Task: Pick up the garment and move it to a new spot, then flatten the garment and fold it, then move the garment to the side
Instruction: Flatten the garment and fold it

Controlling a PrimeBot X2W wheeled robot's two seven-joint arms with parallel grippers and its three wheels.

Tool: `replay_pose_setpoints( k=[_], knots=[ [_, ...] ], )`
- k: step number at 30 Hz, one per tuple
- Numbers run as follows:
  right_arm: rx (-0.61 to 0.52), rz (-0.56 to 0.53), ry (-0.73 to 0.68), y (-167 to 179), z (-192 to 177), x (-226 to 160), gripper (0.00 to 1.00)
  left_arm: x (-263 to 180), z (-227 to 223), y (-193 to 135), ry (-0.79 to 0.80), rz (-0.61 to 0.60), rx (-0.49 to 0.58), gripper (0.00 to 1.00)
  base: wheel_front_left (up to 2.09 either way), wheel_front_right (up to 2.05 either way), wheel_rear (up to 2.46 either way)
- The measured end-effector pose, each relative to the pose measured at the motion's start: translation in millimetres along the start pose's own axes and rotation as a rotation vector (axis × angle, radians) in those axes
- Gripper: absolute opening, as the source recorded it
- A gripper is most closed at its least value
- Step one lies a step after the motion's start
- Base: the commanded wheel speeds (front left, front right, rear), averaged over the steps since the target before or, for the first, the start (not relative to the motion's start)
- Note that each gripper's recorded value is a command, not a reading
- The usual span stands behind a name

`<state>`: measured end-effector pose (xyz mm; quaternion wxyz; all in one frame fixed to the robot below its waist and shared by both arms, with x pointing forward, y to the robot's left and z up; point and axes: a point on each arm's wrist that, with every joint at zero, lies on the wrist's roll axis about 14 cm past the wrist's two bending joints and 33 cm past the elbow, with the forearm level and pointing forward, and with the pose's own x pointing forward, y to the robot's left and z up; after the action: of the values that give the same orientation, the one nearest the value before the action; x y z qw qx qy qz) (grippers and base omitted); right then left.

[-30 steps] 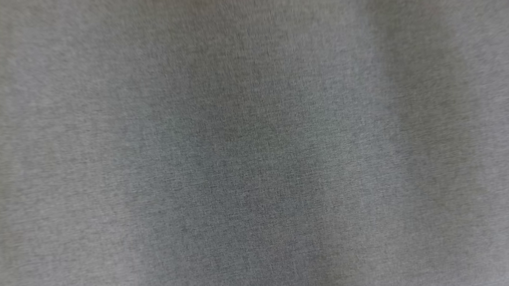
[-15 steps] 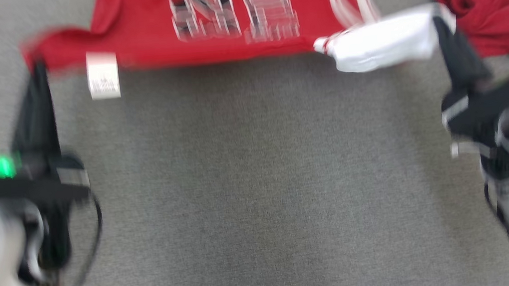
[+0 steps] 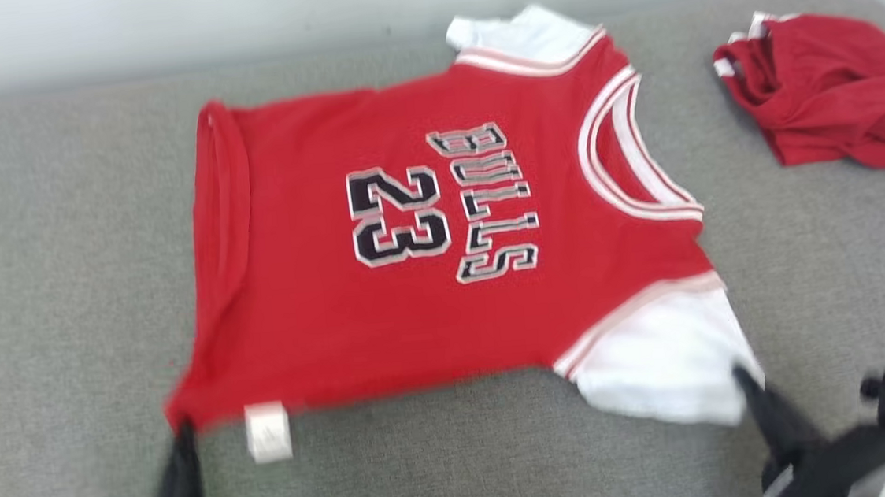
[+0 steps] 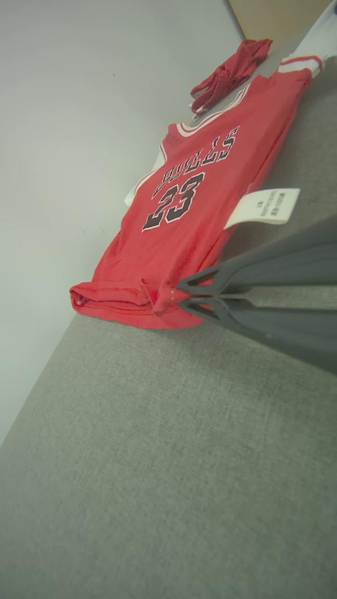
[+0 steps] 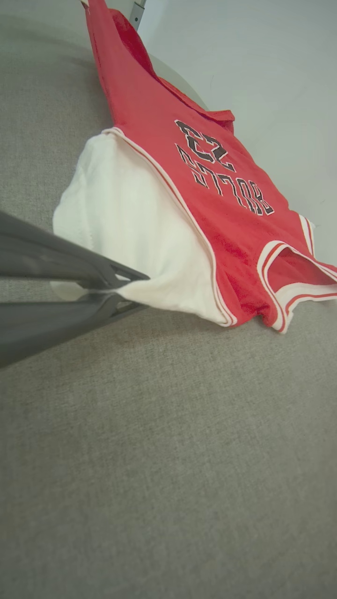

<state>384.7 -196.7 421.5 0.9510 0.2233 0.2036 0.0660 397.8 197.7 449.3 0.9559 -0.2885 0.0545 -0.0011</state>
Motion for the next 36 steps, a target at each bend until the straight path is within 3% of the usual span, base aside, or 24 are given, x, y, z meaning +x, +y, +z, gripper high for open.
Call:
replay_pose_setpoints(
  k=[9, 17, 23, 29, 36],
  knots=[
    [0.073, -0.108, 0.137, -22.0, -49.1, -57.2, 0.0, -55.4, -48.8, 24.7, 0.128, 0.09, 0.048, 0.0, 0.0, 0.0, 0.0],
    [0.172, -0.118, 0.219, -14.2, -75.1, -82.1, 0.0, -69.4, -49.8, 33.0, 0.125, 0.121, 0.083, 0.0, 0.0, 0.0, 0.0],
    [0.206, -0.069, 0.099, 1.2, -41.4, -67.9, 0.0, -62.5, -39.7, 20.6, 0.09, 0.075, 0.112, 0.0, 0.0, 0.0, 0.0],
    [0.163, -0.007, -0.006, 12.8, 7.8, -46.6, 0.0, -45.9, -20.8, -3.9, 0.043, -0.032, 0.201, 0.0, 0.0, 0.0, 0.0],
    [0.088, 0.028, -0.011, 22.3, 41.4, -5.9, 0.0, -15.4, -6.3, -17.6, 0.037, -0.125, 0.301, 0.0, 0.0, 0.0, 0.0]
  ],
)
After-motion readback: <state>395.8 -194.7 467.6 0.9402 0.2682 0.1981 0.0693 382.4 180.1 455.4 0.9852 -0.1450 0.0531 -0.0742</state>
